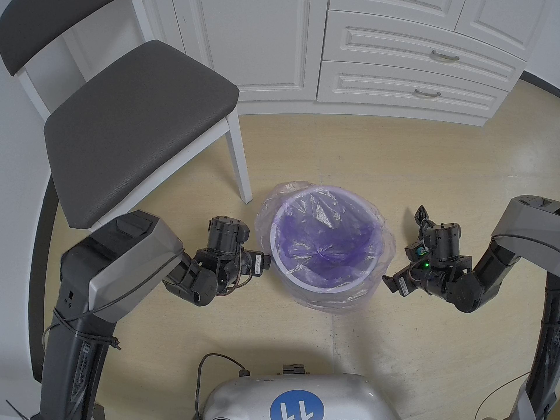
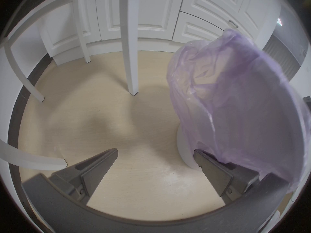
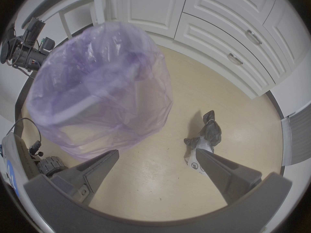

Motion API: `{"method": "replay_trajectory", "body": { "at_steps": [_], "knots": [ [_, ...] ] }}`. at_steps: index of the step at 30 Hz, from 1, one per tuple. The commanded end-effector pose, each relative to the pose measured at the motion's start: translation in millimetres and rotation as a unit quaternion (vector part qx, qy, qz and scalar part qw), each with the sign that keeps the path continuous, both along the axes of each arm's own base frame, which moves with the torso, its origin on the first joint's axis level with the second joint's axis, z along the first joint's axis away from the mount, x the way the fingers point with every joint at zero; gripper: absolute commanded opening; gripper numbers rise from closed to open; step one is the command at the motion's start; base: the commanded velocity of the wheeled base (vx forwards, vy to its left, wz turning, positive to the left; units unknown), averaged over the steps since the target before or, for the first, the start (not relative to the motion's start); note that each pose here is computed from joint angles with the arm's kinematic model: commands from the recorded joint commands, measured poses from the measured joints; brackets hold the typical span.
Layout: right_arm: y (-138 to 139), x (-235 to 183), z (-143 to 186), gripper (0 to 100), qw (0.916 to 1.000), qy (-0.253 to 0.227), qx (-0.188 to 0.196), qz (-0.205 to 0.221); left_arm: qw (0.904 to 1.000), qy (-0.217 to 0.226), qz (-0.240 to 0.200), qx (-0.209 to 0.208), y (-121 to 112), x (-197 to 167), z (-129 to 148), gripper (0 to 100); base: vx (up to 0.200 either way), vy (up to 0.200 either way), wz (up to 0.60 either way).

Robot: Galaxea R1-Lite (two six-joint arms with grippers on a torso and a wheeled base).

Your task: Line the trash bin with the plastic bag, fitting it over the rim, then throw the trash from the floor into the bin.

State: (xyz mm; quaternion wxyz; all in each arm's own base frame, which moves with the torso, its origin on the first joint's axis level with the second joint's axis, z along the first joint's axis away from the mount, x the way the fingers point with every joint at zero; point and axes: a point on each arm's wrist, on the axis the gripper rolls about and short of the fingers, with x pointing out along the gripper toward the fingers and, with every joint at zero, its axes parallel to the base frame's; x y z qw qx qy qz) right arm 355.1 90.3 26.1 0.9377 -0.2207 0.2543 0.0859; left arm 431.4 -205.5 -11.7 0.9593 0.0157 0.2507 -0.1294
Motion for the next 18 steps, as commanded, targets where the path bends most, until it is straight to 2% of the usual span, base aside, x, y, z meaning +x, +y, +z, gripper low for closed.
{"method": "replay_trajectory", "body": {
  "at_steps": [1,10,13,18],
  "knots": [
    [1,18,-29,100,0.9996,0.020,0.015,-0.011,0.9999,0.009,0.013,0.002,4,9,-24,100,0.000,0.000,0.00],
    [7,53,-58,100,0.9948,0.005,0.094,-0.039,0.9995,-0.003,0.023,-0.023,4,9,-7,100,0.000,0.000,0.00],
    [5,60,-72,100,0.9941,0.007,0.098,-0.047,0.9994,-0.004,0.024,-0.024,4,9,-7,100,0.000,0.000,0.00],
    [3,65,-76,100,0.9928,0.009,0.106,-0.055,0.9994,-0.005,0.024,-0.025,4,9,-6,100,0.000,0.000,0.00]
  ]
}}
